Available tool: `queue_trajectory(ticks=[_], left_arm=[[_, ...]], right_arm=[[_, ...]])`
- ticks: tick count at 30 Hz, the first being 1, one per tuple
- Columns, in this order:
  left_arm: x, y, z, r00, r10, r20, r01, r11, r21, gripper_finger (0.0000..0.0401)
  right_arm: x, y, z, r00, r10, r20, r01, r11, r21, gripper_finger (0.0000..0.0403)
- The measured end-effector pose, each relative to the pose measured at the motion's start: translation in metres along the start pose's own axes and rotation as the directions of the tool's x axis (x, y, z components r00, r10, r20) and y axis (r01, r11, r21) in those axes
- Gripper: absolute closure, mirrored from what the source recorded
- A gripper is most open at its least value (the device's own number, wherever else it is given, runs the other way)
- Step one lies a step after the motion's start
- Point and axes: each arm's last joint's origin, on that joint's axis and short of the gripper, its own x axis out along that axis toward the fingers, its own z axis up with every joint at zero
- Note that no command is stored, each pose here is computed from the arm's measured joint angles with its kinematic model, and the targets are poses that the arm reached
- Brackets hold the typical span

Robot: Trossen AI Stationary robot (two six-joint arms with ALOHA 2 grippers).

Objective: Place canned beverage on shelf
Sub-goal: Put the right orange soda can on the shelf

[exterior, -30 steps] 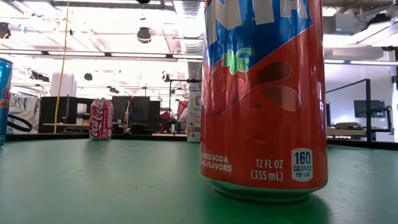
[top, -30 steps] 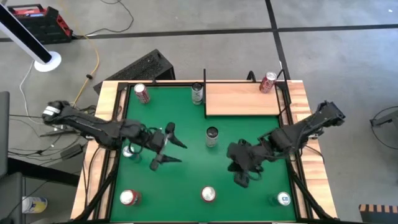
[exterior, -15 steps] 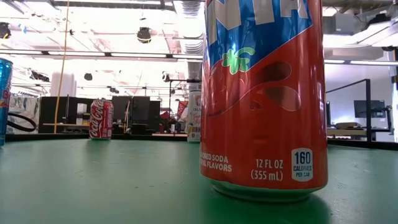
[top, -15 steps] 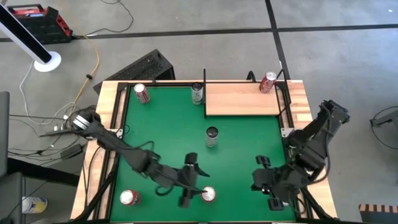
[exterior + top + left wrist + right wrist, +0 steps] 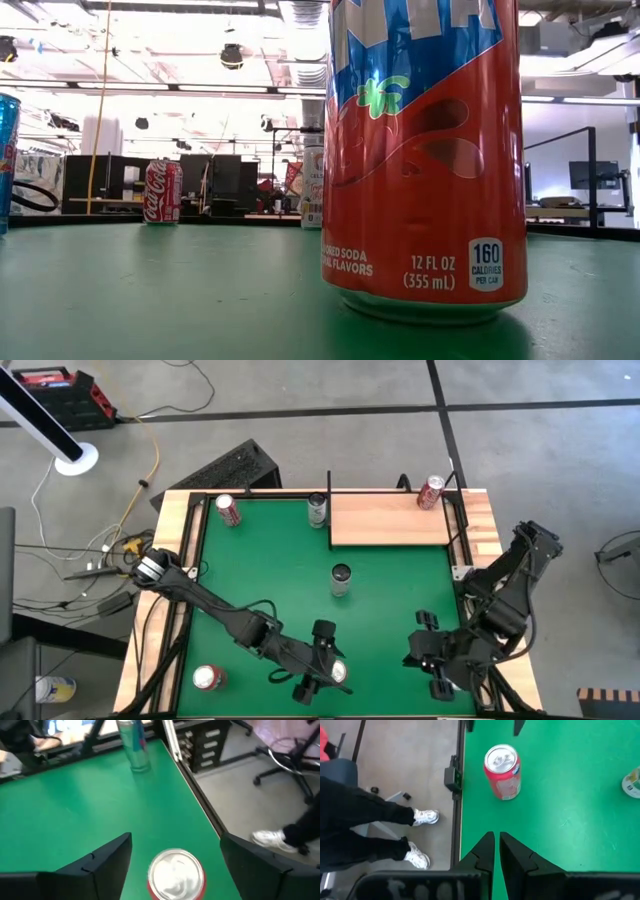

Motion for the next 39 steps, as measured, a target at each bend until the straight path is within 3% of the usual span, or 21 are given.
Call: queue_trajectory(ticks=[11,16,20,25,32,39], left_arm=[[0.006,0.015,-0.016,0.992,-0.075,-0.101,0.079,0.996,0.043,0.0045],[0.010,0.018,-0.027,0.991,-0.076,-0.109,0.082,0.996,0.047,0.0044],[0.014,0.018,-0.027,0.995,-0.093,-0.029,0.095,0.992,0.084,0.0044],[0.029,0.019,-0.045,0.991,-0.095,-0.097,0.104,0.991,0.089,0.0044],[0.042,0.023,-0.049,0.989,-0.127,-0.071,0.135,0.984,0.119,0.0044],[0.062,0.025,-0.066,0.971,-0.218,-0.097,0.227,0.969,0.100,0.0044]], right_arm=[[0.004,-0.008,0.011,0.999,-0.028,0.037,0.027,0.999,0.036,0.0349],[0.005,-0.010,0.012,0.999,-0.034,0.038,0.034,0.999,0.012,0.0349],[0.005,-0.010,0.012,0.999,-0.039,0.032,0.040,0.999,-0.018,0.0349],[0.005,-0.011,0.011,0.999,-0.043,0.027,0.045,0.998,-0.047,0.0349],[0.007,-0.016,0.014,0.999,-0.051,0.006,0.051,0.998,-0.035,0.0349],[0.009,-0.022,0.018,0.998,-0.068,-0.001,0.068,0.998,-0.017,0.0349]])
